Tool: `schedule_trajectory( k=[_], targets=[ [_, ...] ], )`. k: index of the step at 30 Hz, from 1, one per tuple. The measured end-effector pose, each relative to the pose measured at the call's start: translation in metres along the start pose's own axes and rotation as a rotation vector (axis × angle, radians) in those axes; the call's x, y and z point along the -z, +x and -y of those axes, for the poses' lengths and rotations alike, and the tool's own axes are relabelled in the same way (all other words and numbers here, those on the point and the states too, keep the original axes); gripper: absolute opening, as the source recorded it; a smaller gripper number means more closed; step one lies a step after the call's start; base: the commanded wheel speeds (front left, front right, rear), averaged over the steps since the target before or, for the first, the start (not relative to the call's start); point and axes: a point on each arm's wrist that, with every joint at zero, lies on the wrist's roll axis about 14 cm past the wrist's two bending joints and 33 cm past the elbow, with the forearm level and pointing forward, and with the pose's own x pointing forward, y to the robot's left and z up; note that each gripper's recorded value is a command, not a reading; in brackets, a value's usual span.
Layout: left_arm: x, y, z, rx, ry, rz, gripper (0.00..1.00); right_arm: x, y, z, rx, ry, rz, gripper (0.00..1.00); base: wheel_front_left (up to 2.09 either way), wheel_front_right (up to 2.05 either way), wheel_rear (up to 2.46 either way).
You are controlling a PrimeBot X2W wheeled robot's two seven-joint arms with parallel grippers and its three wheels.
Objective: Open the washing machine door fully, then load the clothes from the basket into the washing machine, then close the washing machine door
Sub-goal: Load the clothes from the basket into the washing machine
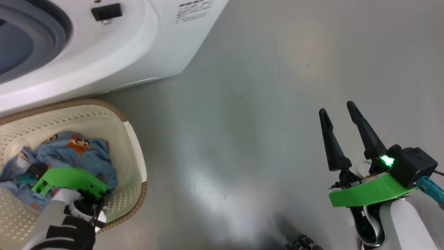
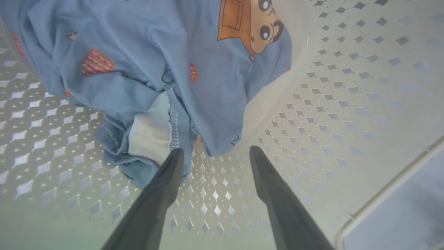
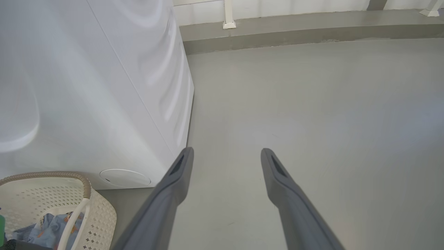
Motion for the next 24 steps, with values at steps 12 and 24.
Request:
schedule_trajectory(
  k=[12,24],
  targets=[
    [0.002,0.009,-0.008,-0.025,-0.005,-0.001,1.00,0.009,0.008,-0.001,-0.013,-0.010,-0.017,1.00,0.00,0.00,0.00],
    [0.000,0.019,-0.008,-0.022,-0.005,0.007,1.00,0.021,0.011,0.000,-0.017,-0.019,-0.047,1.00,0.00,0.00,0.00]
  ],
)
